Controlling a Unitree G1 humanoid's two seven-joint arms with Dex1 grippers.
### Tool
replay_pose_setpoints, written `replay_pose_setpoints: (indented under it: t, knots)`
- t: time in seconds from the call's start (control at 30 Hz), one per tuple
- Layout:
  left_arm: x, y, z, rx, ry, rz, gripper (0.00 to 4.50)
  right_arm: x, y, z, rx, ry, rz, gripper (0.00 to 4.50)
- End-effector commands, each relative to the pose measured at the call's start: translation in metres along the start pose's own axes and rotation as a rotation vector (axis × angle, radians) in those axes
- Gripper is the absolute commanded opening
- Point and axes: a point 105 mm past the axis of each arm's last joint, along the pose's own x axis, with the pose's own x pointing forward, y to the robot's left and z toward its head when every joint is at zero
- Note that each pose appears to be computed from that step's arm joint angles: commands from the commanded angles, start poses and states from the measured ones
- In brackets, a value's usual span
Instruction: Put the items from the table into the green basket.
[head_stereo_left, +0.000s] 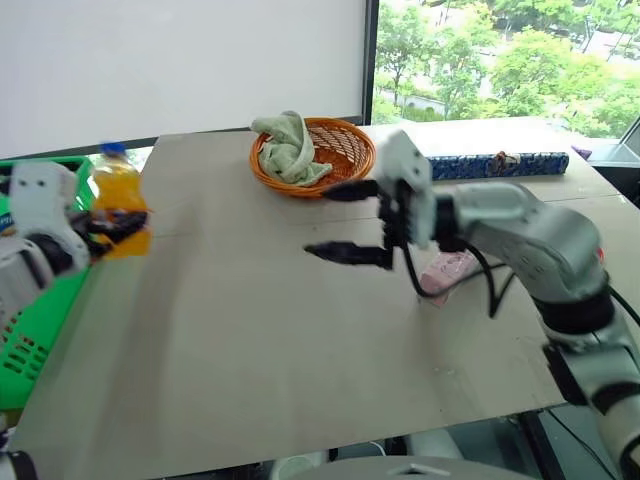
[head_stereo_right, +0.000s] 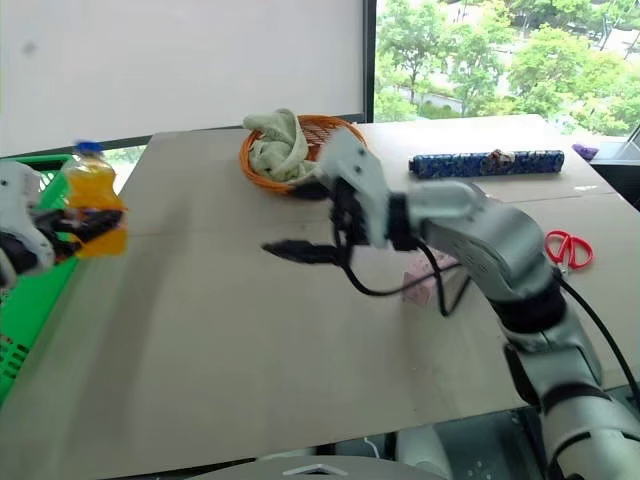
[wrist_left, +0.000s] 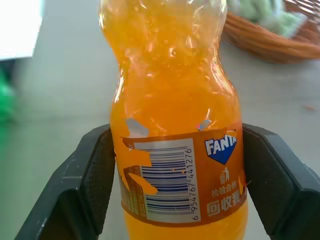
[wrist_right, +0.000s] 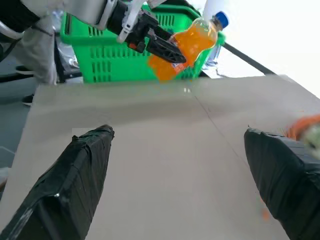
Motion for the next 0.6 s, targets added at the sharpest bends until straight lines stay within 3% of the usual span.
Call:
replay_pose_setpoints:
  t: [0.03, 0.13, 0.3, 0.33, 0.4, 0.53, 0.6]
  knots:
    - [-0.014, 0.071, 0.037, 0.347, -0.114, 0.279, 3.14, 0.013, -0.013, 0.019, -0.052, -0.033, -0.025, 4.5]
    - [-0.019, 0.113, 0.029, 0.49, -0.066, 0.405, 3.14, 0.023, -0.016, 0.033, -0.063, -0.061, -0.024, 4.5]
    - [-0.02, 0.145, 0.003, 0.491, 0.038, 0.473, 3.14, 0.027, -0.017, 0.045, -0.083, -0.095, -0.022, 4.5]
    - [-0.021, 0.148, -0.001, 0.479, 0.056, 0.48, 3.61, 0.026, -0.016, 0.047, -0.082, -0.104, -0.02, 4.5]
    - [-0.021, 0.151, -0.003, 0.441, 0.057, 0.487, 4.41, 0.024, -0.014, 0.05, -0.086, -0.113, -0.011, 4.5]
    - [-0.014, 0.145, 0.015, 0.444, -0.019, 0.482, 4.47, 0.019, -0.012, 0.05, -0.093, -0.114, -0.007, 4.5]
    - [-0.001, 0.126, 0.034, 0.406, -0.119, 0.4, 4.47, 0.016, -0.011, 0.049, -0.094, -0.113, -0.008, 4.5]
